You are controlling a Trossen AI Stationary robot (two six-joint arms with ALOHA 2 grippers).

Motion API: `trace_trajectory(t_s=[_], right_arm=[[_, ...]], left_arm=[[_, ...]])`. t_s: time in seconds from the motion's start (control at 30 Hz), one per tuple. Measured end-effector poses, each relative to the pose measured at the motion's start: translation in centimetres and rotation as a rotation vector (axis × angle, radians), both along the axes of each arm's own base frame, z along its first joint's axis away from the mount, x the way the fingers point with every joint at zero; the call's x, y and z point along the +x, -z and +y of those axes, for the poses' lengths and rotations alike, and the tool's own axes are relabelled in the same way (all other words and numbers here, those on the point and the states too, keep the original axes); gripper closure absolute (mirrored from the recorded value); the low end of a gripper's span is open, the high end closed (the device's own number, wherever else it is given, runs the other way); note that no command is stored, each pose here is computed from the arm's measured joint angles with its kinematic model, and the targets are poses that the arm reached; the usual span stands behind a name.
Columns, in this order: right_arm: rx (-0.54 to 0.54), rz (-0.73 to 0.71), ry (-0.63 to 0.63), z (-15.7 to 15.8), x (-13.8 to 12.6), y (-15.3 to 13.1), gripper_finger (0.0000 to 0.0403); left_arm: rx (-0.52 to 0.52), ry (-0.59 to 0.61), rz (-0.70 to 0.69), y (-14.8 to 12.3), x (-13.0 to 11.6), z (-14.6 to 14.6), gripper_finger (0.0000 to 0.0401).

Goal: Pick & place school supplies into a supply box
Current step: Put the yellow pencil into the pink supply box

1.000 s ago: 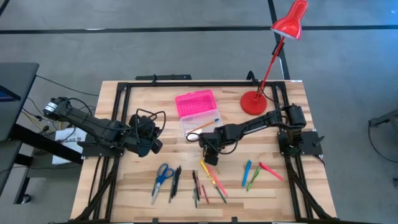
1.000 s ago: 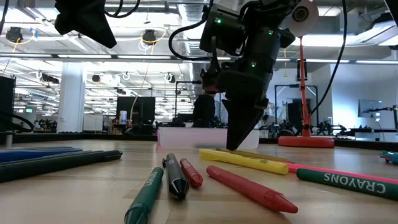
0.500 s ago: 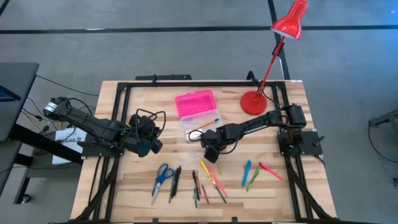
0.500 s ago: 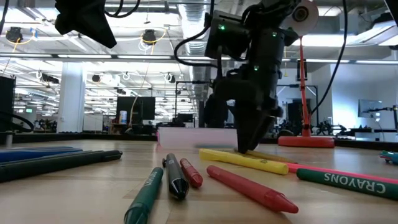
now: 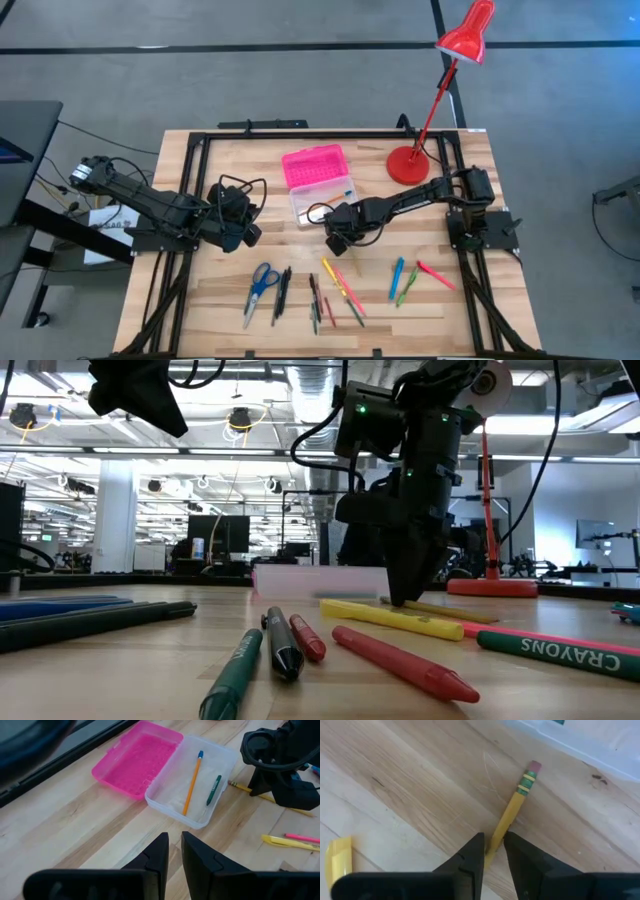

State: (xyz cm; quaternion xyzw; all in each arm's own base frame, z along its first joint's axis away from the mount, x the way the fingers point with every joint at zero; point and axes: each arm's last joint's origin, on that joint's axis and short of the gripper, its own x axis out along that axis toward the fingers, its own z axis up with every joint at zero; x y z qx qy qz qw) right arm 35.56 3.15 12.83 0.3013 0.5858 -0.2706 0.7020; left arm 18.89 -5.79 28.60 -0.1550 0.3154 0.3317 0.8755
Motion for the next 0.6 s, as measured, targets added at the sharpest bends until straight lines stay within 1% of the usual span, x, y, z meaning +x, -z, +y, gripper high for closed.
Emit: trace_trajectory(t_s=[0.23,0.33,0.43,0.6], right_arm=[[0.01,-0.003,-0.002,-0.04,0.07,0.05,0.0291],[0.016,0.003,0.025,-0.04,0.02,0.04,0.0278],[0.018,0.012,0.037,-0.05,-0.05,0.07,0.0276],[0.02,0.016,0.054,-0.06,-0.1,0.1,0.0284]], left_arm=[[0.0,0.0,0.0,0.0,0.0,0.0,0.0355],[0.0,0.0,0.0,0.0,0.0,0.0,0.0355],[0.0,0.0,0.0,0.0,0.0,0.0,0.0355],[0.0,0.0,0.0,0.0,0.0,0.0,0.0355]])
